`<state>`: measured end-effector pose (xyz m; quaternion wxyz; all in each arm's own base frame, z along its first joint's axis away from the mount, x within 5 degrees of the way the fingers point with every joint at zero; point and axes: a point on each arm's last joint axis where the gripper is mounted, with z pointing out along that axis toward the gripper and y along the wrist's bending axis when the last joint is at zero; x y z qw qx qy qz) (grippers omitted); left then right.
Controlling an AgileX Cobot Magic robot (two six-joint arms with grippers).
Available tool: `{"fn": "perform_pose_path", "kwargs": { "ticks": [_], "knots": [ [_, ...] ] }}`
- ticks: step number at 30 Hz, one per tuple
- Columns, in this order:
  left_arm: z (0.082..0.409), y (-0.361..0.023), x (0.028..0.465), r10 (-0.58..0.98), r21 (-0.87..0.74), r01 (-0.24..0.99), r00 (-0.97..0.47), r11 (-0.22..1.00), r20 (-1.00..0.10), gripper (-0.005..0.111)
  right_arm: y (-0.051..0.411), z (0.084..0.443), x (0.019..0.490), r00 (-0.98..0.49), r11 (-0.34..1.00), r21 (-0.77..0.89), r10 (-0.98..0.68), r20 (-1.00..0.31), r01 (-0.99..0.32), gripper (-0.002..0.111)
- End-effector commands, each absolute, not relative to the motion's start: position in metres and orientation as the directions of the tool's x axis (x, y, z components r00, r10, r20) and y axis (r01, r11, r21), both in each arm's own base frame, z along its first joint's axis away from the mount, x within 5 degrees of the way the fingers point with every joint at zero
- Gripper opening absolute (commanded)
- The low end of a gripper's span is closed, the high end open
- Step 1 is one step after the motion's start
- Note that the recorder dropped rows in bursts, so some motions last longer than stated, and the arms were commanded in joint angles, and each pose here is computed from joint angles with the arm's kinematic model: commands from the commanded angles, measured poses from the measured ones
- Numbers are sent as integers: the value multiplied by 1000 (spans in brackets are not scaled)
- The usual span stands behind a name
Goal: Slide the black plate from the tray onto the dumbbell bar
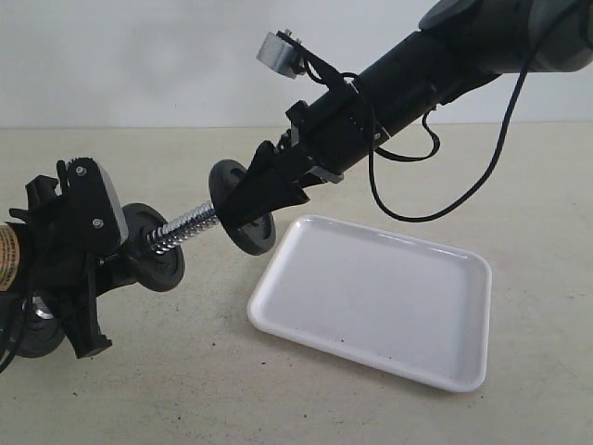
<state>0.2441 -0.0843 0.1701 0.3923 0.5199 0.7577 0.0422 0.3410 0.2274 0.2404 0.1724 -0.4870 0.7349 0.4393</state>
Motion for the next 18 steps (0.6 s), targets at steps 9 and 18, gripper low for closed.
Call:
{"fn": "perform_pose_path", "kwargs": {
  "ticks": [9, 18],
  "knots": [
    [255, -141, 210, 80, 446, 859, 441, 249, -894, 4, 227, 253, 340, -464, 111, 481, -518, -718, -869, 1],
    [253, -142, 209, 84, 441, 868, 434, 229, -897, 4, 227, 253, 340, -451, 103, 470, -520, -726, -876, 1]
  ]
}}
